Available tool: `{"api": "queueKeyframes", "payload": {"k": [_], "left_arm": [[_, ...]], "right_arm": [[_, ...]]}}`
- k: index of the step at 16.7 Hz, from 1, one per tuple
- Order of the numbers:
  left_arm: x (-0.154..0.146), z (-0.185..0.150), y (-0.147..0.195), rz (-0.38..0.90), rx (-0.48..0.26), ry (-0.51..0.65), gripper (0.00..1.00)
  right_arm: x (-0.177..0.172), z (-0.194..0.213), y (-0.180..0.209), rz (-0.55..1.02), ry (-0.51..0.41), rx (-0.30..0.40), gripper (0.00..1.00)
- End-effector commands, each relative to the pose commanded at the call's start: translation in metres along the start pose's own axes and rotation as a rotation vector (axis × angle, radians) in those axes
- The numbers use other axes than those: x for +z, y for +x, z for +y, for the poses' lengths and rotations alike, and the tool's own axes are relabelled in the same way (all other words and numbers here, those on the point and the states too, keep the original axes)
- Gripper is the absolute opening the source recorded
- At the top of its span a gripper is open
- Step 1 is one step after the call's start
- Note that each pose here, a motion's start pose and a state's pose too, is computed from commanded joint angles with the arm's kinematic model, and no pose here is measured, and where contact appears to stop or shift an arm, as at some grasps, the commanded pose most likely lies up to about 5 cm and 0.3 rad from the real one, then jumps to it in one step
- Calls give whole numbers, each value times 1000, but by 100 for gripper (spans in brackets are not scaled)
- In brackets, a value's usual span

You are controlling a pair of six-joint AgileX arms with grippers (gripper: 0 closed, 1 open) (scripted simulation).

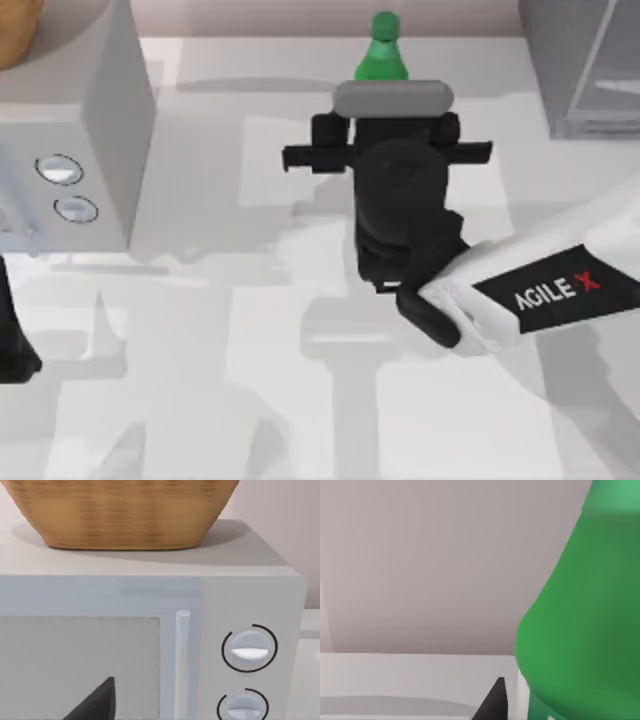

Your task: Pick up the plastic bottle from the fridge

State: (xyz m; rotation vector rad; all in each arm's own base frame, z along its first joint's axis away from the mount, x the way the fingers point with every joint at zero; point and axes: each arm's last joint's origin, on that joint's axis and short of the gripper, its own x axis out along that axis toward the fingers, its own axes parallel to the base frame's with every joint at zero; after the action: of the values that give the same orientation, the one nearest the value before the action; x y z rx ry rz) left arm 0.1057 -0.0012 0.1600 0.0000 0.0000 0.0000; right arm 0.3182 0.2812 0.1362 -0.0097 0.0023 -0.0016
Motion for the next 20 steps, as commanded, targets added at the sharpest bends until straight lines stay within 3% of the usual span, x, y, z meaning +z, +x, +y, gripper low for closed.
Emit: {"api": "queueKeyframes", "payload": {"k": [8, 16, 20], "left_arm": [[0, 0, 0, 0, 0, 0, 100], [0, 0, 0, 0, 0, 0, 100], [0, 0, 0, 0, 0, 0, 100]], "right_arm": [[-11, 9, 1, -2, 4, 0, 0], [-45, 12, 51, -5, 5, 0, 0], [-46, 12, 53, -5, 5, 0, 0]]}}
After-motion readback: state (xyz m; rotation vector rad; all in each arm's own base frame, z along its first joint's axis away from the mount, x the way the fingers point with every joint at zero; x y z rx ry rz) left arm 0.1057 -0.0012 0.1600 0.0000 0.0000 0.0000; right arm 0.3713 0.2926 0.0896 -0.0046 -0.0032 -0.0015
